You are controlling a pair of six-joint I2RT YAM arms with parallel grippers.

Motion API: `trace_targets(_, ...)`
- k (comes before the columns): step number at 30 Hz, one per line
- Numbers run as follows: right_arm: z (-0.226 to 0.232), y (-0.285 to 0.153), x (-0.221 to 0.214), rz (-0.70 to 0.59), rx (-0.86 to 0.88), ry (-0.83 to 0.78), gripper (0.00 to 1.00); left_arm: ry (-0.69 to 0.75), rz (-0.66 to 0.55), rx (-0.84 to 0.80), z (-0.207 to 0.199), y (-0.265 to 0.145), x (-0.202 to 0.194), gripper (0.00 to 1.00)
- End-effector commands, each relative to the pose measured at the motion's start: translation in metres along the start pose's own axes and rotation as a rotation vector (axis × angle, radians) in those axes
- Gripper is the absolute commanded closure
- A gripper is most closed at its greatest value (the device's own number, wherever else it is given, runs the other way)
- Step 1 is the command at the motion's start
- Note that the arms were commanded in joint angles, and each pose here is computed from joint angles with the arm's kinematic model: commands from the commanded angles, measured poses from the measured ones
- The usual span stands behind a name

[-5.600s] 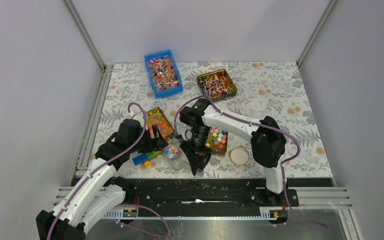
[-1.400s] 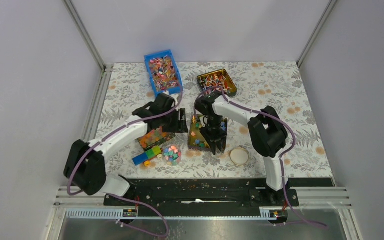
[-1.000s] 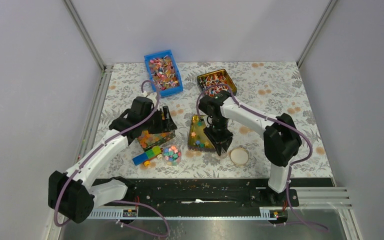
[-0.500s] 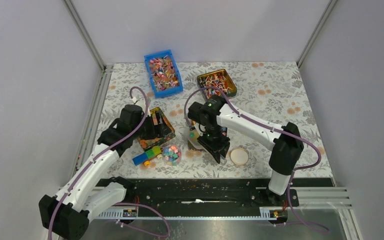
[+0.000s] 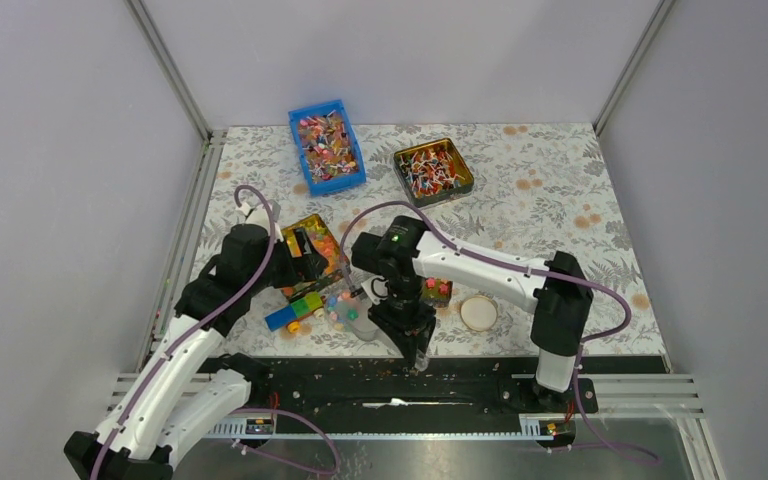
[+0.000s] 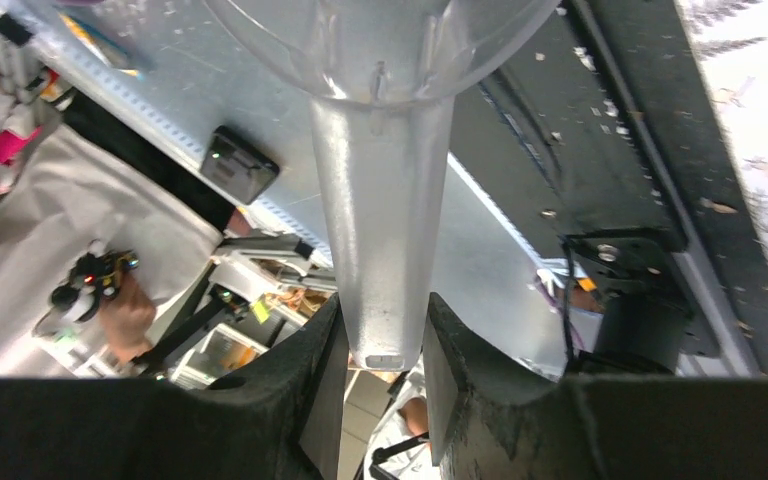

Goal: Pack the candies
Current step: Place the fake candies in the packing bottle.

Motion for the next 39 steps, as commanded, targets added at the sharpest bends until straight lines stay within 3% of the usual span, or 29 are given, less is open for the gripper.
trace_targets(1, 0.011, 0.009, 0.008, -0.012, 0.172, 0.023, 1.0, 0.004, 0.006, 0.052, 0.011, 0.0, -0.007, 0.13)
trace_targets(16, 0.005, 0.031, 0.034, -0.018, 0.316, 0.096, 1.0, -0.093, -0.004, 0.009, 0.02, -0.012, -0.026, 0.12)
trace_targets(29, -0.015, 0.025, 0.04, -0.078, 0.366, 0.14, 1.0, -0.078, 0.026, -0.011, 0.014, -0.007, -0.022, 0.12)
trace_targets(39, -0.024, 0.034, 0.043, -0.086, 0.513, 0.2, 1.0, -0.07, 0.041, -0.016, 0.013, -0.003, -0.021, 0.11)
Point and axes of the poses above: each gripper's point midway between its finger pads, its own y axis out along the fingers, its own z axis along the line the jaws close on, x = y × z, the point moved 10 cm from there along -y, back along the fingers, and after that the axes turned 11 degrees about -y, right-handed, at the moved point
